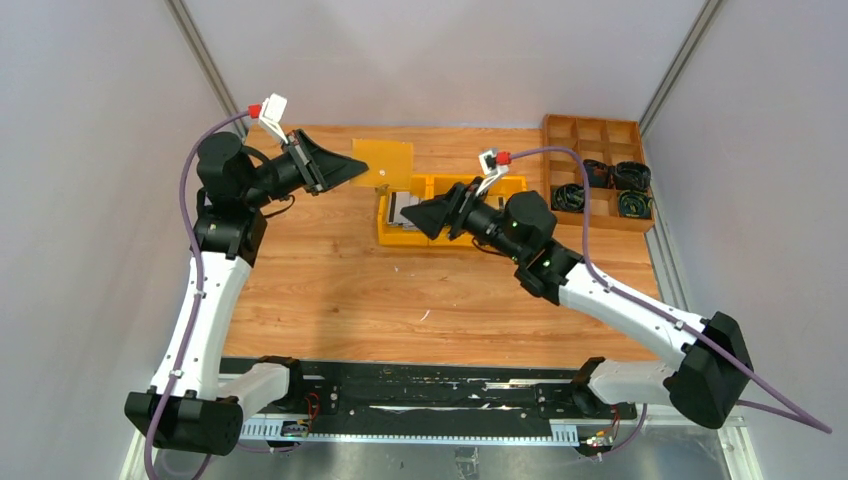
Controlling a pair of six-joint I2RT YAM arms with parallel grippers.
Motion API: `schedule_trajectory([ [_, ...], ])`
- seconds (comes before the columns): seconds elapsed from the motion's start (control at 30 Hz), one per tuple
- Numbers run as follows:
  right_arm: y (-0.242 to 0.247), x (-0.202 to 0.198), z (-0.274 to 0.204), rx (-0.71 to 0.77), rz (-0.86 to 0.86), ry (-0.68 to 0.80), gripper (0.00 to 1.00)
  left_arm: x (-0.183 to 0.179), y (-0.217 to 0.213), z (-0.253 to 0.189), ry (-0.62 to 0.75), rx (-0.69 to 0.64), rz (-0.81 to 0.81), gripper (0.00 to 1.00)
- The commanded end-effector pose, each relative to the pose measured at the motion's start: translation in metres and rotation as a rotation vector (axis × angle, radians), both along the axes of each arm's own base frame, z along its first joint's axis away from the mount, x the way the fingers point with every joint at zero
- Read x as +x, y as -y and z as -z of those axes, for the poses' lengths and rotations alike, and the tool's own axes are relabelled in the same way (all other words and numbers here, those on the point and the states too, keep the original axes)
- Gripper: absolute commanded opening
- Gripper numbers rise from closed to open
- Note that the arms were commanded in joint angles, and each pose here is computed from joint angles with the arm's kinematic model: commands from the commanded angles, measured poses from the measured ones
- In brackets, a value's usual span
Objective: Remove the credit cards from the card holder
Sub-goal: Open the card holder at the center of the board.
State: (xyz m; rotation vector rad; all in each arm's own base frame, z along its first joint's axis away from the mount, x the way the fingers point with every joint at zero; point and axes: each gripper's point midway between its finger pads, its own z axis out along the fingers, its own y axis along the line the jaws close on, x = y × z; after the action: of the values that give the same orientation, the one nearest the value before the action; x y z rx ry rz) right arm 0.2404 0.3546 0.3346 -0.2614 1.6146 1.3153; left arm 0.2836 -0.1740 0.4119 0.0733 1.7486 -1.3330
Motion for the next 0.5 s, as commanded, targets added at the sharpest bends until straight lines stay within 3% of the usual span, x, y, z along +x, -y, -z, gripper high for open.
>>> schedule_trajectory([
  [0.0, 0.003, -0.011, -0.028, 0.079, -0.188, -0.008, 0.77, -0.034, 0.011, -0.025, 0.092, -0.047, 0.166, 0.00],
  [0.2, 0.000, -0.022, -0.062, 0.180, -0.370, 0.030, 0.78, -0.052, 0.014, -0.020, 0.113, -0.028, 0.237, 0.00],
  [0.47, -0.007, -0.019, -0.092, 0.241, -0.457, 0.029, 0.78, -0.064, 0.013, 0.001, 0.125, 0.068, 0.286, 0.00],
])
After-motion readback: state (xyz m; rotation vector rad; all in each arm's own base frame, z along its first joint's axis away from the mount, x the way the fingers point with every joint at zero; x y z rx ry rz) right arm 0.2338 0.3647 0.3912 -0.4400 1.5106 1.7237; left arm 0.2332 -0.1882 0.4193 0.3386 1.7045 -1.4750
